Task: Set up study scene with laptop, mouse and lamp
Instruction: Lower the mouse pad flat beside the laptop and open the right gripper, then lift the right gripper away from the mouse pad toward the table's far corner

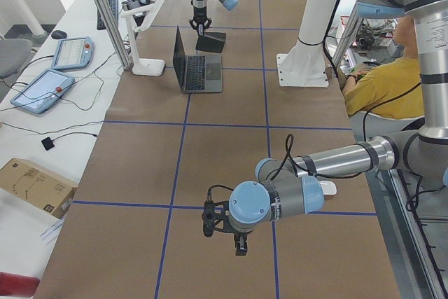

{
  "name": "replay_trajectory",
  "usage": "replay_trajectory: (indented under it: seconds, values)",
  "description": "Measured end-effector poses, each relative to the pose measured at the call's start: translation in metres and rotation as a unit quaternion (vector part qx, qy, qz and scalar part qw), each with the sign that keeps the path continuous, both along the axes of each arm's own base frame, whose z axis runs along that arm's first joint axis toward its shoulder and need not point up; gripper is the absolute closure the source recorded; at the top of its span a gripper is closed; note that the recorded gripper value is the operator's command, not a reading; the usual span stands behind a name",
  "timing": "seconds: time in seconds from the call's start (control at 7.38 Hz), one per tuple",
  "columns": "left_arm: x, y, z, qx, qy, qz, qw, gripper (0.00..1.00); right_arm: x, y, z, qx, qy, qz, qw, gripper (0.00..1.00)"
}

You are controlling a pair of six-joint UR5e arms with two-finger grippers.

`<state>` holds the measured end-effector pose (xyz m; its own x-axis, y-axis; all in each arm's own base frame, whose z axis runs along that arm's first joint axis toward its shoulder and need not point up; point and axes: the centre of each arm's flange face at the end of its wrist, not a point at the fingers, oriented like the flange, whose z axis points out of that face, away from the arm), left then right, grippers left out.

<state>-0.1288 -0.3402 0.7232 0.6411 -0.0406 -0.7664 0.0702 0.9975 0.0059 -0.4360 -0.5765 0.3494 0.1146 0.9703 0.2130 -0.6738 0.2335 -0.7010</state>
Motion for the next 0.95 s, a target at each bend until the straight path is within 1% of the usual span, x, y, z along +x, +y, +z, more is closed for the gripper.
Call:
replay_trajectory:
  seconds: [0.68,0.81,0.95]
  values:
    - [0.000,0.000,-0.001,0.002,0.000,0.000,1.0000,0.00,-0.005,0.001,-0.007,0.033,-0.001,-0.030,0.9990,0.01]
    - [0.000,0.001,0.000,0.002,0.000,0.000,1.0000,0.00,-0.004,0.001,-0.010,0.060,-0.003,-0.050,0.9969,0.01]
    - [-0.002,0.002,-0.001,0.003,0.000,-0.001,1.0000,0.00,-0.002,0.002,-0.016,0.127,-0.010,-0.096,0.9872,0.01]
